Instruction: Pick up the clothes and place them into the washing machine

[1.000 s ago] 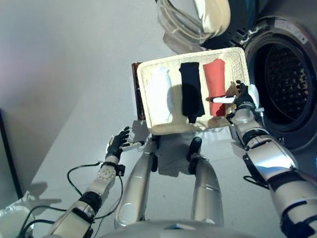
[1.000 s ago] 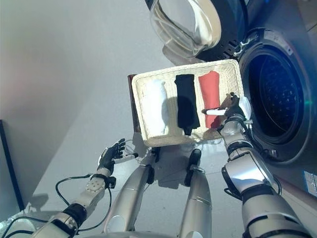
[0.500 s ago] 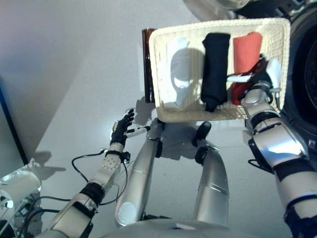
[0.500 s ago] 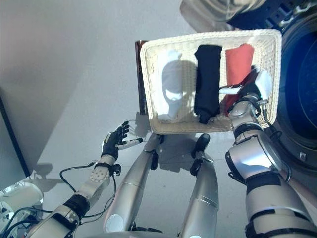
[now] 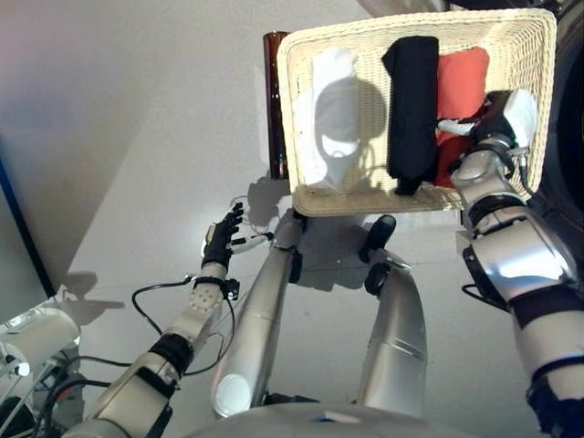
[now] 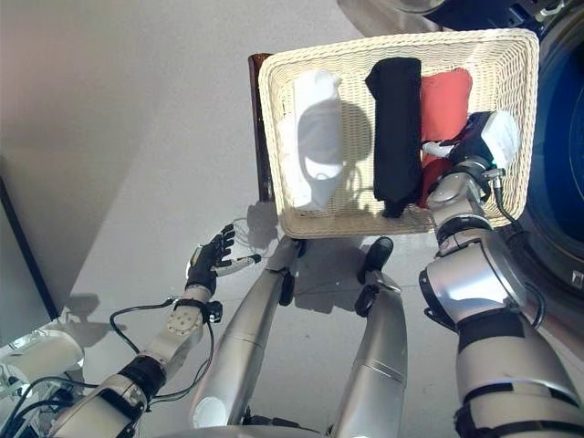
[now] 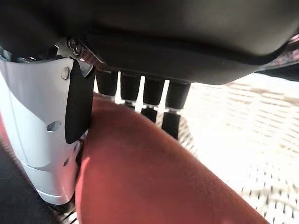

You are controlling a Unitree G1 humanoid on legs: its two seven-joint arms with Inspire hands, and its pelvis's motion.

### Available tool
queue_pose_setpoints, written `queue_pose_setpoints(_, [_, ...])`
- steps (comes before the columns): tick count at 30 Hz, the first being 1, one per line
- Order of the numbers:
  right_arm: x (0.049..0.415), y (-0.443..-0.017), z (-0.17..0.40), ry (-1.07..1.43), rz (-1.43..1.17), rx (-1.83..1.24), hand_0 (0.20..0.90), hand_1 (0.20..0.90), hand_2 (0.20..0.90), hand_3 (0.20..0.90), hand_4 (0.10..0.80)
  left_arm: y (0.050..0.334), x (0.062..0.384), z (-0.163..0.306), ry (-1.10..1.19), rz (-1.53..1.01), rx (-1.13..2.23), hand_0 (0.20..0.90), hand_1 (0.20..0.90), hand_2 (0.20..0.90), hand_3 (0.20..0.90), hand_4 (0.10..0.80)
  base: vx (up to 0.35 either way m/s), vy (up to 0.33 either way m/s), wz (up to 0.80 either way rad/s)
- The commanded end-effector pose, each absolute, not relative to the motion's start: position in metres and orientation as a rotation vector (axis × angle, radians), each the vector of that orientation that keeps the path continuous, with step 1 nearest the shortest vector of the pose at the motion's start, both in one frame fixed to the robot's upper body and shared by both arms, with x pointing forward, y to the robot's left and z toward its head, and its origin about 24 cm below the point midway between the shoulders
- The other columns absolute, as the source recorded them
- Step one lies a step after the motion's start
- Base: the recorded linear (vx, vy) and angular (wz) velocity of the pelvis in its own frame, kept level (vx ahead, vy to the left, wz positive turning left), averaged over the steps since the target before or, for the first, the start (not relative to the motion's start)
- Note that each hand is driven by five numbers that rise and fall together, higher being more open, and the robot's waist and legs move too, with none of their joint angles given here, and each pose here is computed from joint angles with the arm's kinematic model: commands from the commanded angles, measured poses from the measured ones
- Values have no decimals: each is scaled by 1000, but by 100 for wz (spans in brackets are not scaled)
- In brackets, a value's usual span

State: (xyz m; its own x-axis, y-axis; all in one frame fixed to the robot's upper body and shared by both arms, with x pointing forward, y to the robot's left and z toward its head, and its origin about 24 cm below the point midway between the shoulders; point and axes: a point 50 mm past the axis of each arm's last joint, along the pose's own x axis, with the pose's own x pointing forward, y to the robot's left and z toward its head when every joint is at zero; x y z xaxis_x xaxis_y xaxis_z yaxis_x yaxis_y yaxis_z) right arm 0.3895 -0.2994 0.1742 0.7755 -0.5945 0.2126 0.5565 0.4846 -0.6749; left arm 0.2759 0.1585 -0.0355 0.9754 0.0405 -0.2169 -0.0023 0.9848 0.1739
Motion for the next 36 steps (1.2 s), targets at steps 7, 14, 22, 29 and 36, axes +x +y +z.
queue_pose_setpoints(7, [390, -288, 155, 28, -625, -730, 200, 200, 200, 200, 300, 190, 252, -65, 349, 148, 207, 900, 900, 900, 900, 800, 3, -15, -15])
queue_pose_setpoints(14, [383, -278, 118, 52, -563, -362, 200, 200, 200, 200, 300, 198, 238, -80, 429, 161, 198, 900, 900, 900, 900, 800, 28, -57, -9])
queue_pose_setpoints(22, [365, -272, 71, 99, -575, 169, 200, 200, 200, 200, 300, 199, 228, -86, 463, 121, 175, 900, 900, 900, 900, 800, -2, -31, -4])
queue_pose_setpoints(29, [357, -263, 52, 49, -610, 556, 200, 200, 200, 200, 300, 193, 223, -91, 480, 84, 172, 900, 900, 900, 900, 800, 25, -26, -3])
queue_pose_setpoints(36, [354, -272, 66, -141, -807, 855, 200, 200, 200, 200, 300, 187, 212, -98, 498, 87, 171, 900, 900, 900, 900, 800, -1, 22, -5])
